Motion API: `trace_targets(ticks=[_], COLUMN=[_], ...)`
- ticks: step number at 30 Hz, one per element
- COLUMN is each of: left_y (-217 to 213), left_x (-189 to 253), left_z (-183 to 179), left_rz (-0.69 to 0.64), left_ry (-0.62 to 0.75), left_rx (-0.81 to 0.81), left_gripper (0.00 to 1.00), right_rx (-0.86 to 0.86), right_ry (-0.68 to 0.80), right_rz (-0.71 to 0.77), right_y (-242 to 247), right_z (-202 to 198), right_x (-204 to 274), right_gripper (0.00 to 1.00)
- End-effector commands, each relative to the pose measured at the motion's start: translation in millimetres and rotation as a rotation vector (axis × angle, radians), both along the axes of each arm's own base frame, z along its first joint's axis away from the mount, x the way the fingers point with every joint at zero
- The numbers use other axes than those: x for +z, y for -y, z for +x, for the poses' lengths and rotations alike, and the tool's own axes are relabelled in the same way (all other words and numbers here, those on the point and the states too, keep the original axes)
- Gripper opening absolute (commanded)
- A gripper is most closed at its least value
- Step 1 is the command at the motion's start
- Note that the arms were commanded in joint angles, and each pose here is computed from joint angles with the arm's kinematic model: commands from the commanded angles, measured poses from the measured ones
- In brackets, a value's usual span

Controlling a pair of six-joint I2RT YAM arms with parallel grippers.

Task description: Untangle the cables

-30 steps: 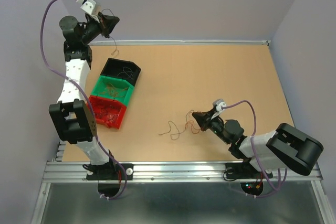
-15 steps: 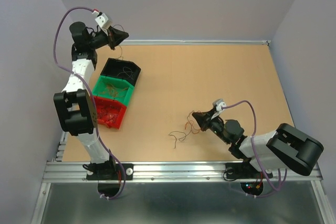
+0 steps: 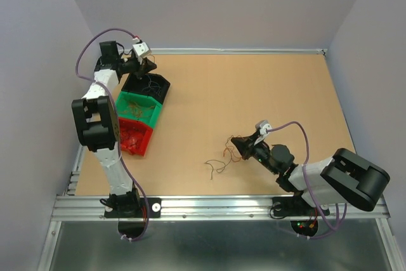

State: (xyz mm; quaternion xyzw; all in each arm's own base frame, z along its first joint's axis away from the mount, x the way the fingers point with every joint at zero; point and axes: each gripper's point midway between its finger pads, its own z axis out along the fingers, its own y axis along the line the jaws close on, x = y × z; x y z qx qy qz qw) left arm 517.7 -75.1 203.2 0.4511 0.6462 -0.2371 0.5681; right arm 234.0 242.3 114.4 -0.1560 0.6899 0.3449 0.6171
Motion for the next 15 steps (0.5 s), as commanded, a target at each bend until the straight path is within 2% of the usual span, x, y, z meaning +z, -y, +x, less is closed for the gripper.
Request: trace_targets(ticks=[1,2,3,5,7,10,15], left_y=[-16,-18,-24,-30,-41,-52,-51], left_x=[-25,-32,-48,-62,-87,-101,-136], left_z=[3,3,-7,0,-4,-5,-31], left_rz=[0.232,0.268,0.312,0.402,0.484,0.603,0.806], left_ry=[0.006,-0.007,-0.094,-0.098,-0.192,-0.223,-0.316], left_rx=[-0.050,-0.064,-0.066,-0.105,-0.092,-0.089,-0.146], left_gripper=[0.00,0.00,0.00,0.00,0.00,0.00,0.00], right_rx=[0.029,0.029,0.032,0.038,0.047,0.060,0.072], right_ry=[0.027,0.028,0.030,0.028,0.031,0.030,0.029], right_rz=[0.030,0.031,0.033,0.038,0.042,0.049,0.055], right_y=[-8,-8,-8,-9,-10,-12,-14], right_z=[-1,-1,-1,-3,-4,-5,-7], right_x=[12,12,13,13,15,17,18], right_gripper=[0.00,0.00,0.01,0.00,0.01,0.01,0.01])
